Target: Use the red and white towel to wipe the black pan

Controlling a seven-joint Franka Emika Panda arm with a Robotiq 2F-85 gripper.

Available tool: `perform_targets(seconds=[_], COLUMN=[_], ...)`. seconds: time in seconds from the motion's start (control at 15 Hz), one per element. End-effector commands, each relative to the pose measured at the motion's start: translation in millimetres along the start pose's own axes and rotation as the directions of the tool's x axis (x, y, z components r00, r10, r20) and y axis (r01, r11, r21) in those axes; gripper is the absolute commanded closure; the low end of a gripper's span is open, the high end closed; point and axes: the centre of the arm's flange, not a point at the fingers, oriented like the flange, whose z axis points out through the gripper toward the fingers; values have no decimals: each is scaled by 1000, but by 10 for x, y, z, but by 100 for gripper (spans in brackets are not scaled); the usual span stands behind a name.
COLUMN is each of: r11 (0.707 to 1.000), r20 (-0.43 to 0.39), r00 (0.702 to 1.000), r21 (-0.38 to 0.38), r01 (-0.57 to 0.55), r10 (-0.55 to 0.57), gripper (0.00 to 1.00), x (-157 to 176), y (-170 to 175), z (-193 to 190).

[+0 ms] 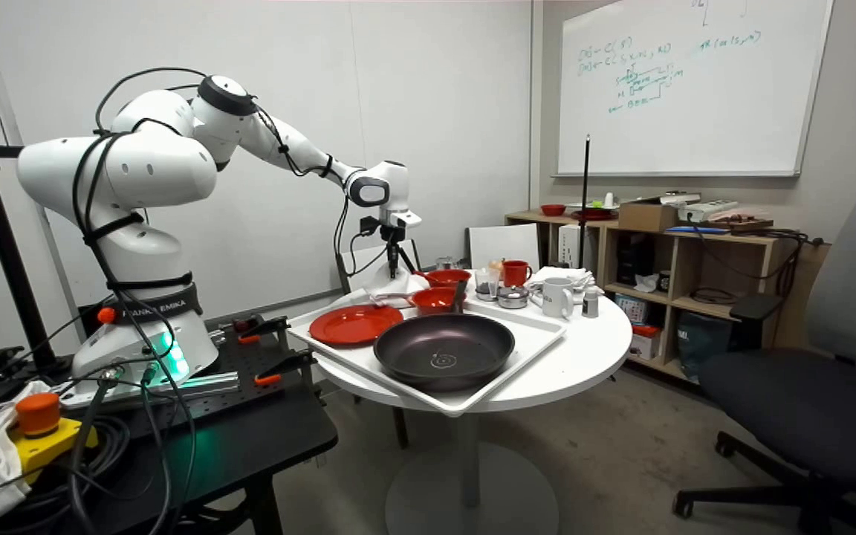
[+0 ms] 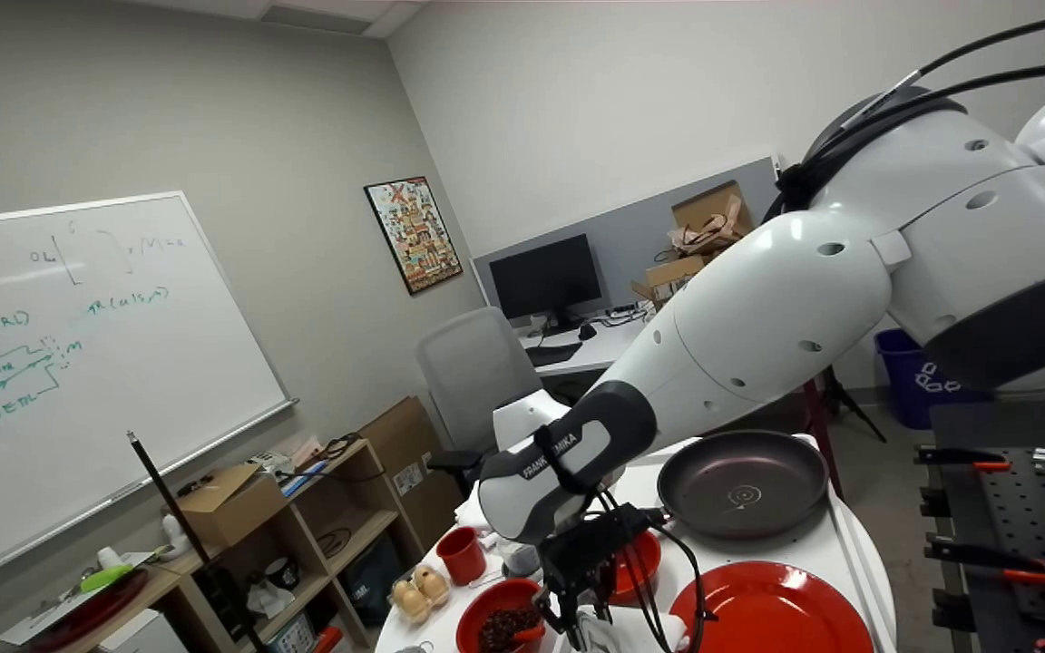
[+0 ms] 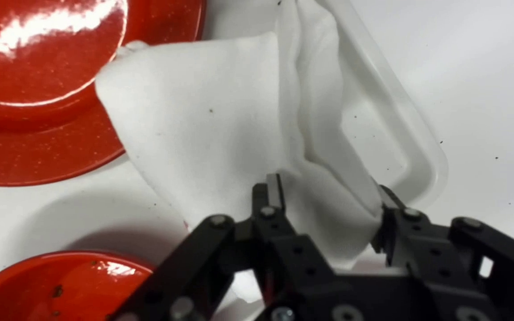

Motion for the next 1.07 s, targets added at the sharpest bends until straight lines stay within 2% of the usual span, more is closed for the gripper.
perform_targets(seconds=[0.0, 0.2, 0.73, 1.0], r11=[1000, 1000, 999, 999], r20=[9, 9, -6, -62], r00=[1000, 1000, 999, 998], r21=[0, 0, -3, -16], r01=[17, 23, 45, 33], r10=[-17, -23, -45, -34], gripper=[21, 1, 0, 0], x=[25, 4, -122, -289], y=[-23, -15, -1, 30], z=[-6, -24, -157, -429])
